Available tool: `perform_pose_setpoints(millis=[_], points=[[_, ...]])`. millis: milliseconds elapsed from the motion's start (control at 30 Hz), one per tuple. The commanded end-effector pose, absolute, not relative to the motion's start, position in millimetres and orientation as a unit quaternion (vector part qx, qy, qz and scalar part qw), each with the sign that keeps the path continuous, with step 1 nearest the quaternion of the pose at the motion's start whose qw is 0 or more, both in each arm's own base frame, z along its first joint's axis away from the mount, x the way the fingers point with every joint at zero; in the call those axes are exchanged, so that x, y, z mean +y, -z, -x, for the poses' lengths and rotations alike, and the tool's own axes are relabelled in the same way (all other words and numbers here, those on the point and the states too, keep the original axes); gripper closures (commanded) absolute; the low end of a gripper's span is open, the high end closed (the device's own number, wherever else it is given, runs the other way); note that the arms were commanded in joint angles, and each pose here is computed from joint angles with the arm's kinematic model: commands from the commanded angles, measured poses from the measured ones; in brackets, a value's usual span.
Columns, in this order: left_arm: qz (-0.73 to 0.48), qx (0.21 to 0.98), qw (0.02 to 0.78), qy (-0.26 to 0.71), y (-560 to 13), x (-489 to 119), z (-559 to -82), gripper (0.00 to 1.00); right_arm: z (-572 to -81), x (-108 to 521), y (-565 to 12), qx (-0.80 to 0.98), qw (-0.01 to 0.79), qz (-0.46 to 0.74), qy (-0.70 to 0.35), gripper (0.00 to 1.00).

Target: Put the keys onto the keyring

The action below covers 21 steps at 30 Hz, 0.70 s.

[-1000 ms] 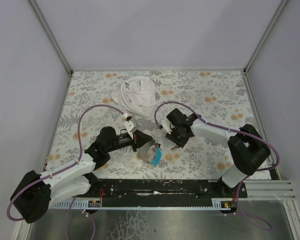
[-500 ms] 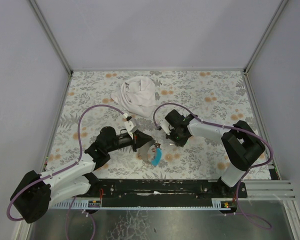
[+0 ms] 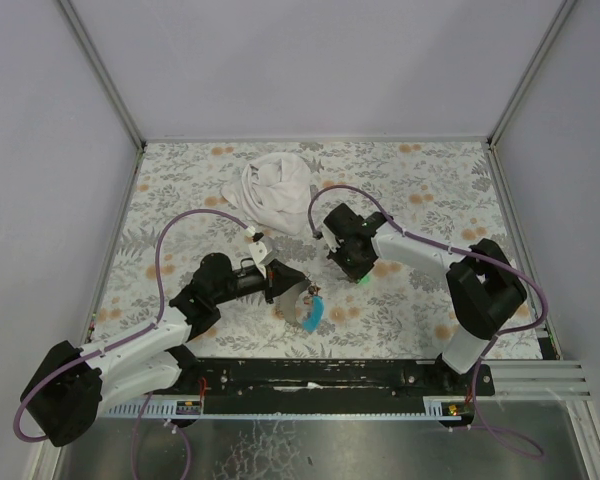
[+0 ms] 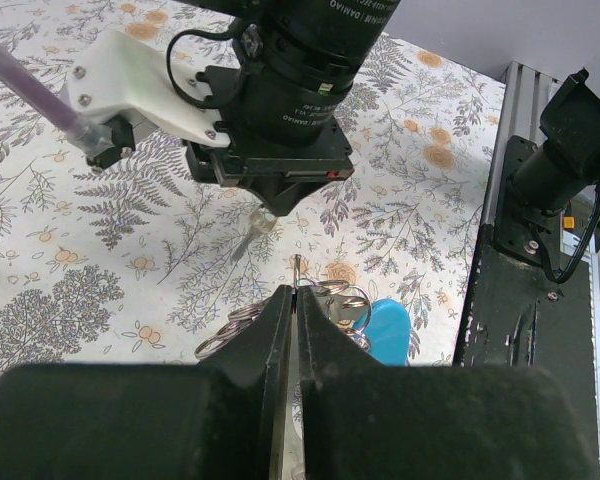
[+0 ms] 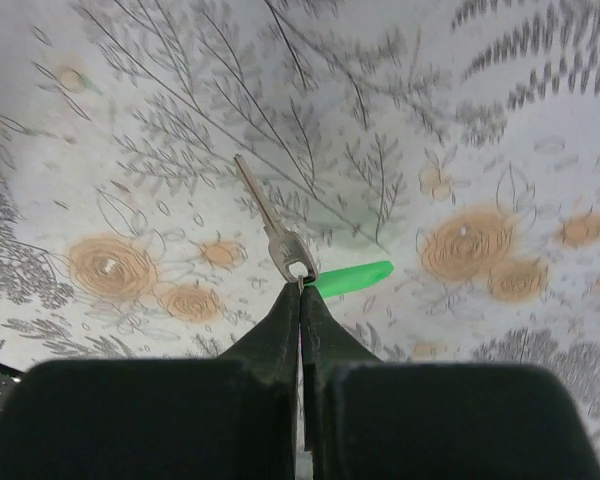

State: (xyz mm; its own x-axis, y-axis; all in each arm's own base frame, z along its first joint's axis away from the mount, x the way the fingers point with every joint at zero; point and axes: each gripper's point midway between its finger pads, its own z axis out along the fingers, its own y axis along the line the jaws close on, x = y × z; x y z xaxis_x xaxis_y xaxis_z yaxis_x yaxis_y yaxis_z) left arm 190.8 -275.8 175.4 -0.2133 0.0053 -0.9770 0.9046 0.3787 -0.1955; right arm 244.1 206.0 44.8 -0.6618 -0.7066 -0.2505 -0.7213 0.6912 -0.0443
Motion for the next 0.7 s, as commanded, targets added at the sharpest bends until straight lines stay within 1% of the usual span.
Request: perform_pose_setpoints(millis=[0,133,200,300,467,667], points=[[-0.352,0.630,0.536,0.438,-187,-277,-191,1.00,-219,171,-57,0.937,0.072,0.340,0.034,1.00],[-0.354,0.631,0.533,0.439,-186,-278,-190,1.00,-206,144,-66,0.944,0.041,0.315,0.089,0.99],[-0.354,0.631,0.532,0.440,-186,-278,-190,1.00,-206,137,-69,0.944,0.037,0.309,0.106,0.98],[-0.355,0.630,0.532,0.440,-186,-278,-190,1.00,-209,155,-59,0.944,0.033,0.322,0.071,0.98],[-0.352,0.632,0.536,0.436,-187,-277,-191,1.00,-238,199,-35,0.948,0.047,0.312,0.026,0.98],[-0.352,0.633,0.535,0.435,-186,-277,-191,1.00,-264,228,-19,0.952,0.066,0.300,0.007,0.91]])
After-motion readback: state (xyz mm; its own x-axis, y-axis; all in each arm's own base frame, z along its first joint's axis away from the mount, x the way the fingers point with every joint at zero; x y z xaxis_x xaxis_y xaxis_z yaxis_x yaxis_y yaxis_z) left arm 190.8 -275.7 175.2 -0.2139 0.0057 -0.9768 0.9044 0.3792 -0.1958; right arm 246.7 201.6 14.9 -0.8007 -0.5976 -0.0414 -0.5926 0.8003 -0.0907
